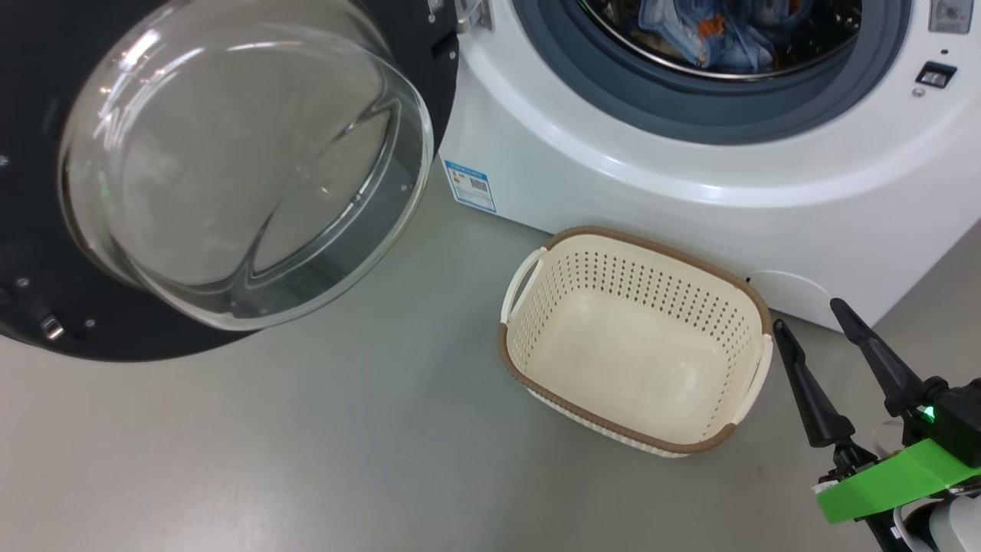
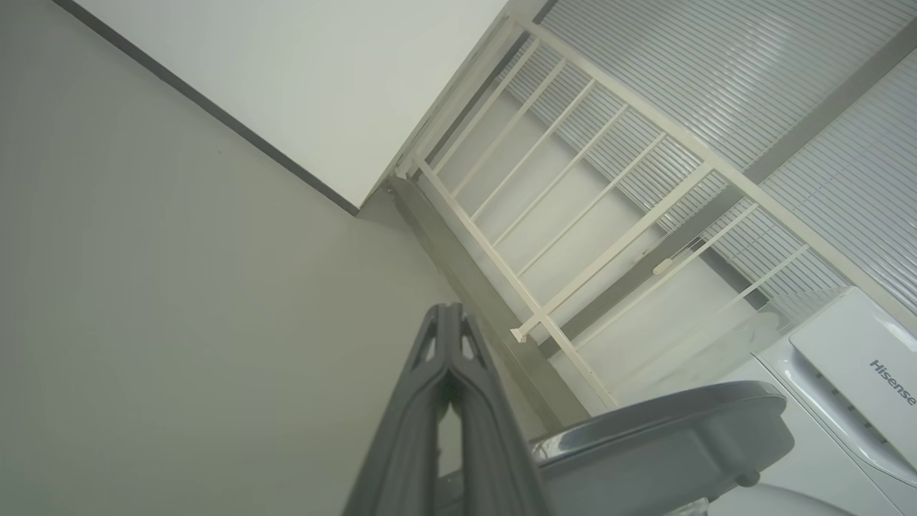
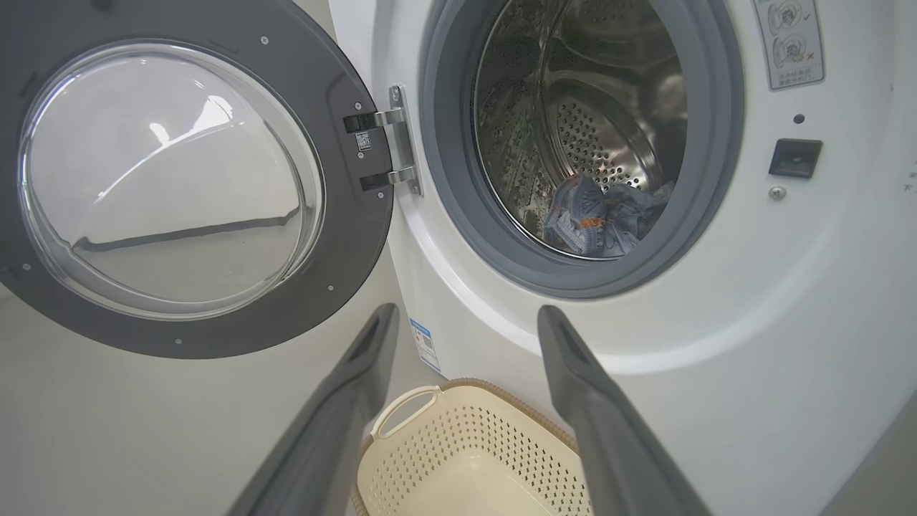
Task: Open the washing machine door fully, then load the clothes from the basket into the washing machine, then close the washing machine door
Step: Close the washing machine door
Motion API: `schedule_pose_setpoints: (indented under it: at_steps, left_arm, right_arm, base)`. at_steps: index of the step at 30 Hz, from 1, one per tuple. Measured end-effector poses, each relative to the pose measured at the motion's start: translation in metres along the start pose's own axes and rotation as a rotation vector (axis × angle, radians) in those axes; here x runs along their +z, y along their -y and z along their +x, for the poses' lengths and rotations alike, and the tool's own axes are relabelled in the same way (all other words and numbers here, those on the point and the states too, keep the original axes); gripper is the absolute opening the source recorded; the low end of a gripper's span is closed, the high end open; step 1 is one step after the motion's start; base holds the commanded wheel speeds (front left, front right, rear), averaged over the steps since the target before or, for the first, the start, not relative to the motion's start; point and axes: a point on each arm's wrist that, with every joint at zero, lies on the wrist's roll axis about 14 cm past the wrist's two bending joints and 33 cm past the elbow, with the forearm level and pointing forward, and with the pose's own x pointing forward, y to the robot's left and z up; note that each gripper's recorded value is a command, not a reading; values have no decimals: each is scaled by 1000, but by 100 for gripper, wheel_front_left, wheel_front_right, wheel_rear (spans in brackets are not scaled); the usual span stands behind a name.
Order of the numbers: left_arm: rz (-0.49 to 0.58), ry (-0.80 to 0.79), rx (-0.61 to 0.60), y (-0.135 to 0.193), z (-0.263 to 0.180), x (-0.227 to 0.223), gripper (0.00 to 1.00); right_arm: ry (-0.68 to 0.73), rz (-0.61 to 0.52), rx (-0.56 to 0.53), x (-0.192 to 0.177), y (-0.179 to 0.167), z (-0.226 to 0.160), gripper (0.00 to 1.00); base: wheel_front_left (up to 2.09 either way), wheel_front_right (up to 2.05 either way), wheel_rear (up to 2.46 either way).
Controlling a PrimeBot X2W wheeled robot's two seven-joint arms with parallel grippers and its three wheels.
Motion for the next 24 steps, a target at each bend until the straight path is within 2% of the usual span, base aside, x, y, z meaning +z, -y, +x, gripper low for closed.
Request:
schedule_pose_setpoints:
  at_steps: [10,24]
  left_arm:
    - [-19,-233,82,-12,15,-56,0]
    - [-26,-372,65,-4,17,-85,0]
  right_arm:
    - [-13,-12,4,-8,14,5,100]
    - [-20,-23,-6,-10,22,1,100]
  base:
    - [0,0,0]
    - [0,0,0]
